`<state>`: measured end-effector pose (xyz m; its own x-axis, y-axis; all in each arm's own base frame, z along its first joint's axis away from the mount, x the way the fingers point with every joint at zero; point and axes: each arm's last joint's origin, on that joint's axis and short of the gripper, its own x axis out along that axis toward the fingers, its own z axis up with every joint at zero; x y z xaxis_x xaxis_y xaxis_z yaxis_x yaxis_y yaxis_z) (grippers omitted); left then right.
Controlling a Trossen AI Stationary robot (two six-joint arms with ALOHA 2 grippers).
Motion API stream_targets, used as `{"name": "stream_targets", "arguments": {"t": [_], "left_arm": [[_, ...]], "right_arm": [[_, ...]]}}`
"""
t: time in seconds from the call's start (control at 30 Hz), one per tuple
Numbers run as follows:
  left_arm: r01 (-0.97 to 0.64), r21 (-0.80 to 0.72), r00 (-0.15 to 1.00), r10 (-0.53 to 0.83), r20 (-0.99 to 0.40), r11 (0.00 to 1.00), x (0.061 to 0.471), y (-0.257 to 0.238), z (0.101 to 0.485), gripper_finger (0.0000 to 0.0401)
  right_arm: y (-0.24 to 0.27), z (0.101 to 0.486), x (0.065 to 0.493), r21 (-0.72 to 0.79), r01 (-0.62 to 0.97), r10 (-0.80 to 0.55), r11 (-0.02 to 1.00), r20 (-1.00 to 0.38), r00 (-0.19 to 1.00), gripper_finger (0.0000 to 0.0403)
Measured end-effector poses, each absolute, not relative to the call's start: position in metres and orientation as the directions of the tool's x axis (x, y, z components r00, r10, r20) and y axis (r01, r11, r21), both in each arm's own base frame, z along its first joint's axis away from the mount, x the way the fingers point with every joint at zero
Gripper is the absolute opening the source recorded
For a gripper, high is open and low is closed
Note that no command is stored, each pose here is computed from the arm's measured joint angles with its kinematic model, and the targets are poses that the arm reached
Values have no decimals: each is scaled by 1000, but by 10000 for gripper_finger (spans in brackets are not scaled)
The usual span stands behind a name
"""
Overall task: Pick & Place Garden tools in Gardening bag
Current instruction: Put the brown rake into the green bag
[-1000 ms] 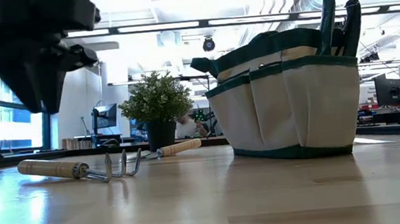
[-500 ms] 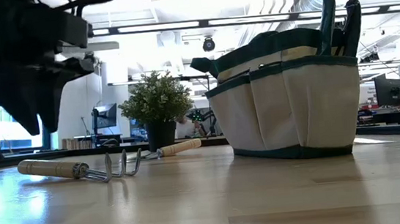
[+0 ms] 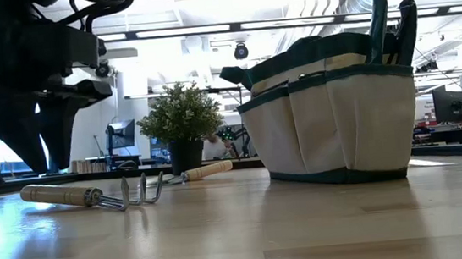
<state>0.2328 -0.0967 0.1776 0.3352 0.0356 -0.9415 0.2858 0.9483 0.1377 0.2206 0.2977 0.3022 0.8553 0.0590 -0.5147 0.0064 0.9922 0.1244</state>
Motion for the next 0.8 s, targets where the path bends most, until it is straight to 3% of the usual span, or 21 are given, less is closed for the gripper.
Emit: {"name": "stream_targets", "arguments": {"t": [0.8], "left_arm": [[366,105,330,-23,-944,925,234,-99,178,100]], "right_arm": [[298,302,221,124,7,59,992,-515,855,4]]}}
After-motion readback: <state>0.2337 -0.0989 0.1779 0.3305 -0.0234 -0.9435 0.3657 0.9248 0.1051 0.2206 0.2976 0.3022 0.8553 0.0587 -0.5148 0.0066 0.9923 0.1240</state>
